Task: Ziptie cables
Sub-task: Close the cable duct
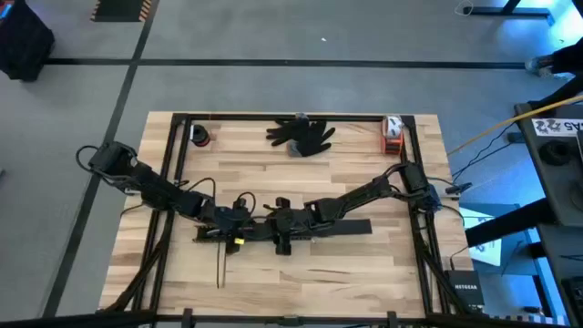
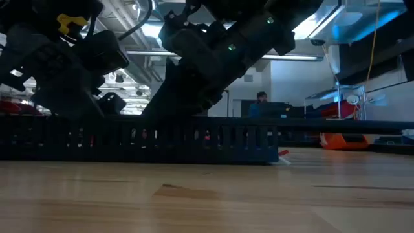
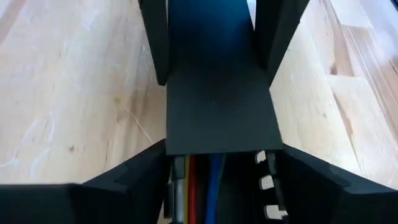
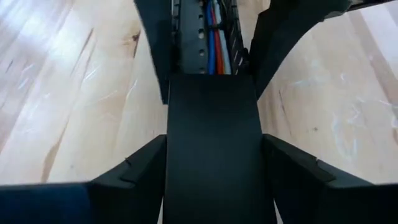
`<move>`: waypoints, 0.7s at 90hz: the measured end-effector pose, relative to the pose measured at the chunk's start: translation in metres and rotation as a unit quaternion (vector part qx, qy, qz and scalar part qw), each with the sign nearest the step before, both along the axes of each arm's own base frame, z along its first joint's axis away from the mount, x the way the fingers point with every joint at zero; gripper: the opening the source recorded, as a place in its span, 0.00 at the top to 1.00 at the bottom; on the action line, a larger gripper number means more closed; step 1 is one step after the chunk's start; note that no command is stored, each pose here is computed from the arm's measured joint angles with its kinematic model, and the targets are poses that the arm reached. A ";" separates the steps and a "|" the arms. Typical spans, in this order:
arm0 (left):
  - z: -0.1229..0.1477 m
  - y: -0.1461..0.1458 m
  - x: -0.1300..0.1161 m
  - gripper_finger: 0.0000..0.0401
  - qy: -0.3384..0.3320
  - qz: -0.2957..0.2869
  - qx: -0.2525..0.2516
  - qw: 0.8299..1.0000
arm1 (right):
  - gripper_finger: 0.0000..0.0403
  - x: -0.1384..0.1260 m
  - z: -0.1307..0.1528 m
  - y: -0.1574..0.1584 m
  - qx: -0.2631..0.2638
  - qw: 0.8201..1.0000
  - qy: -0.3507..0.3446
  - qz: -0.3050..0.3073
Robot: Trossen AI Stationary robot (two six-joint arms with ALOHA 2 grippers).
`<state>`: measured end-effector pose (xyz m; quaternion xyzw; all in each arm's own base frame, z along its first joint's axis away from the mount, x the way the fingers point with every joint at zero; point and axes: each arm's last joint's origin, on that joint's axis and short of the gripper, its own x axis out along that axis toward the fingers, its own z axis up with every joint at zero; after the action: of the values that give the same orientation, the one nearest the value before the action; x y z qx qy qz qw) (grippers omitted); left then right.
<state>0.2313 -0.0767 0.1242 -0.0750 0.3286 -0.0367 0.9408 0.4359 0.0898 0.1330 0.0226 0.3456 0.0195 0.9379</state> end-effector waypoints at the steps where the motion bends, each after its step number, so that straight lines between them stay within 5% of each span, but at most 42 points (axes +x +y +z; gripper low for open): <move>1: 0.000 0.000 0.000 0.35 -0.002 -0.001 -0.001 1.000 | 0.44 0.000 0.000 0.000 0.000 1.000 -0.001 -0.001; 21: 0.008 0.001 -0.004 0.34 0.022 0.008 -0.022 0.999 | 0.44 0.000 0.000 -0.001 -0.004 1.000 0.005 -0.004; 63: 0.032 0.005 -0.016 0.36 0.049 -0.013 0.016 0.999 | 0.44 -0.001 -0.001 -0.001 0.001 1.000 0.011 -0.007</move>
<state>0.2152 -0.0719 0.1566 -0.0576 0.3756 -0.0402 0.9241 0.4350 0.0885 0.1319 0.0266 0.3560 0.0130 0.9340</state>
